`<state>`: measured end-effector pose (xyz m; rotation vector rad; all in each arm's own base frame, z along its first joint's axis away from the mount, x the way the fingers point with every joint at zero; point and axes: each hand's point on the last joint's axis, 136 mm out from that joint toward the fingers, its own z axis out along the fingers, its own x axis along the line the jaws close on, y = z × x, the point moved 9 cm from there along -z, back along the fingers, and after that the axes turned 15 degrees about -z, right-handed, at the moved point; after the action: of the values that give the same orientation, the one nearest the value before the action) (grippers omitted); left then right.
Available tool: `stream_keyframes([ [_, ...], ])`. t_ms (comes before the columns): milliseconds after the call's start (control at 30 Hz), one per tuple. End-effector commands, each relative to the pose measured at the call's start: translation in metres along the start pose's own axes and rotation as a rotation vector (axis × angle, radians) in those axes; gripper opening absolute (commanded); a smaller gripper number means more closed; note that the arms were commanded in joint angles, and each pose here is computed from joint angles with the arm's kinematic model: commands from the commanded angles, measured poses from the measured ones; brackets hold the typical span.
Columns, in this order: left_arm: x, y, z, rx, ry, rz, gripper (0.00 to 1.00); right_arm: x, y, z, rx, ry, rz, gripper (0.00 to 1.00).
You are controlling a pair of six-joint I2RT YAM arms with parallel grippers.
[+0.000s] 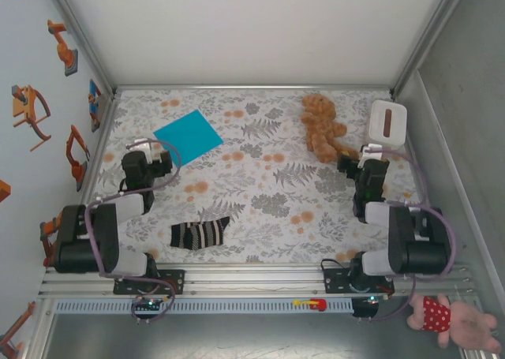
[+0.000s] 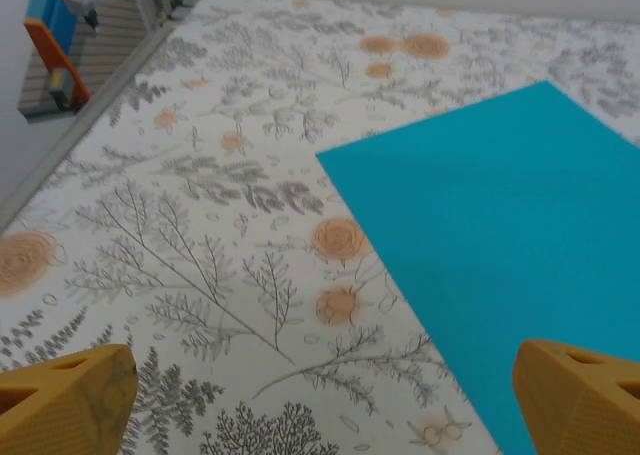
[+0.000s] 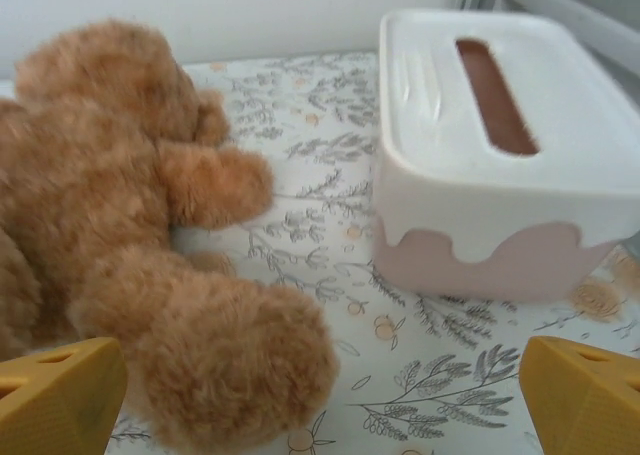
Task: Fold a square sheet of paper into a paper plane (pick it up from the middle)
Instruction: Move the square sheet of paper to the center of the table.
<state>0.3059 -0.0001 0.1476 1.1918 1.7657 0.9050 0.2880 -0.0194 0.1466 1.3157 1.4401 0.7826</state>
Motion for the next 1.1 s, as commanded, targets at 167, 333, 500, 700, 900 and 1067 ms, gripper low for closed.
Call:
stream_keyframes([
  [167, -0.026, 0.064, -0.027, 0.118, -0.001, -0.255, 0.96, -0.021, 0.069, -0.021, 0.150, -0.014, 0.172, 0.99],
  [333, -0.048, 0.066, -0.009, 0.304, -0.088, -0.388, 0.96, -0.008, 0.088, -0.011, 0.292, 0.172, 0.283, 0.94],
  [500, -0.060, 0.052, 0.028, 0.455, -0.108, -0.463, 1.00, 0.020, 0.107, -0.005, 0.323, 0.394, 0.343, 0.84],
  [700, -0.073, 0.037, 0.075, 0.585, -0.112, -0.545, 0.82, 0.047, 0.126, -0.011, 0.323, 0.496, 0.357, 0.84],
  [900, -0.082, 0.021, 0.113, 0.657, -0.087, -0.586, 0.71, 0.064, 0.132, -0.015, 0.329, 0.544, 0.360, 0.84],
  [1067, -0.087, 0.005, 0.130, 0.704, -0.036, -0.567, 0.67, 0.075, 0.130, -0.016, 0.343, 0.570, 0.361, 0.83],
])
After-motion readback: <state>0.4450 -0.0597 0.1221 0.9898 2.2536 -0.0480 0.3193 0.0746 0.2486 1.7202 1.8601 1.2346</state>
